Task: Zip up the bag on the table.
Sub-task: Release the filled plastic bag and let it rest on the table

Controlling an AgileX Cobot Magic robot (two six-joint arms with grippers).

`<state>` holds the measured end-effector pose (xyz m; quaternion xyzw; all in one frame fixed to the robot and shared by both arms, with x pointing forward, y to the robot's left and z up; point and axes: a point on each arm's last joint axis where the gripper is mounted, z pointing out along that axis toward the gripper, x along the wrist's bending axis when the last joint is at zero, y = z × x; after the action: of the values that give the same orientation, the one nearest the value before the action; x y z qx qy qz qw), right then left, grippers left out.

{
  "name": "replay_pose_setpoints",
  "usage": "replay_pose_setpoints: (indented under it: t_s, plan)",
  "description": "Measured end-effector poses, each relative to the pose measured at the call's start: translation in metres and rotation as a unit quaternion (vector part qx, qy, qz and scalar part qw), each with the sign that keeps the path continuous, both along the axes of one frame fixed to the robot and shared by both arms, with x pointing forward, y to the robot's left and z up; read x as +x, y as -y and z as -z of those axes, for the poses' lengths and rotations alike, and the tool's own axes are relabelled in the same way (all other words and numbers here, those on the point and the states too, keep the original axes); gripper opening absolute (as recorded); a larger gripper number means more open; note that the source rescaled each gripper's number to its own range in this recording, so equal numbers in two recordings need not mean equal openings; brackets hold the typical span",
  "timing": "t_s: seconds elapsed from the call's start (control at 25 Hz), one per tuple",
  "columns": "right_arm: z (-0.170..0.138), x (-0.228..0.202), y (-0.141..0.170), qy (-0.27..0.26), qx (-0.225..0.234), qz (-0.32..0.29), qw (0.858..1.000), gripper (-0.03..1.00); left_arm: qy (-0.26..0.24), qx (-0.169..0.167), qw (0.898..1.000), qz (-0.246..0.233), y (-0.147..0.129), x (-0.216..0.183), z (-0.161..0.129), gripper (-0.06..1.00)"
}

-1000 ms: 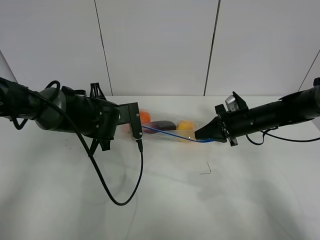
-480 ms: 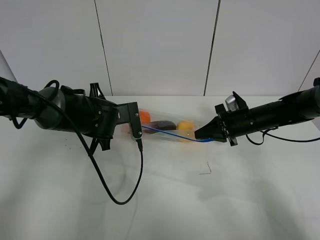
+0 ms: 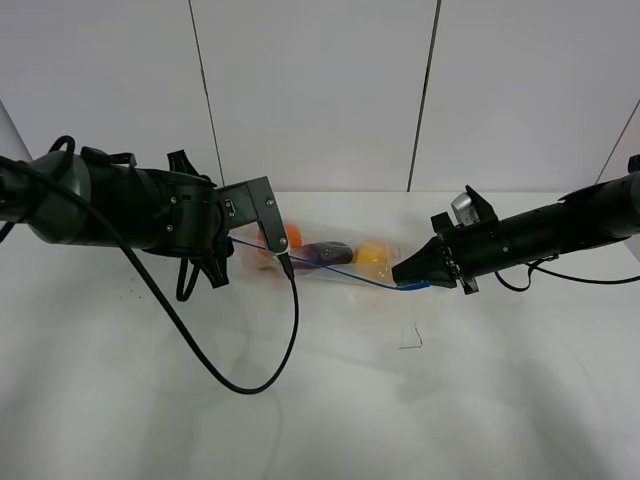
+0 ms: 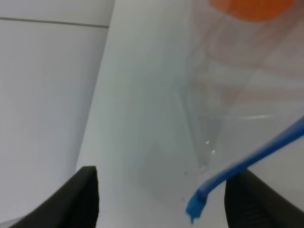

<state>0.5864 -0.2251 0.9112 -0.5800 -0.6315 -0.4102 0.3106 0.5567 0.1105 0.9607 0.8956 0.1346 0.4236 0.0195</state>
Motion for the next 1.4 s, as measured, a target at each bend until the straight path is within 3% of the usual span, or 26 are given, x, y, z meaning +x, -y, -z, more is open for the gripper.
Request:
replay_pose_setpoints:
  t_s: [0.2,0.44,0.68,0.84,0.96,1.04,1.2,1.4]
  plan:
    - [0.000,0.000,0.000,0.000,0.000,0.000,1.000,0.00,-0.005,-0.014,1.000,0.018,0.004,0.000,0.001,0.65]
    - [0.000,0.000,0.000,0.000,0.000,-0.002,1.000,0.00,-0.014,-0.035,0.997,0.064,0.014,-0.002,0.002,0.95]
    - [0.000,0.000,0.000,0.000,0.000,-0.002,1.000,0.00,-0.014,-0.036,0.997,0.067,0.015,-0.002,0.002,0.99]
    - [0.000,0.000,0.000,0.000,-0.001,-0.001,1.000,0.00,-0.011,-0.037,0.999,0.035,0.010,-0.002,0.002,1.00]
    - [0.000,0.000,0.000,0.000,-0.001,-0.001,1.000,0.00,0.002,-0.076,0.995,-0.060,-0.001,0.003,-0.001,1.00]
    - [0.000,0.000,0.000,0.000,0.002,0.002,1.000,0.00,0.025,-0.106,0.984,-0.142,-0.016,0.011,-0.008,1.00]
    - [0.000,0.000,0.000,0.000,0.000,0.001,1.000,0.00,0.057,-0.136,0.949,-0.279,-0.055,0.026,-0.028,1.00]
    - [0.000,0.000,0.000,0.000,-0.001,0.002,1.000,0.00,0.019,-0.216,0.900,-0.378,-0.109,0.026,-0.061,1.00]
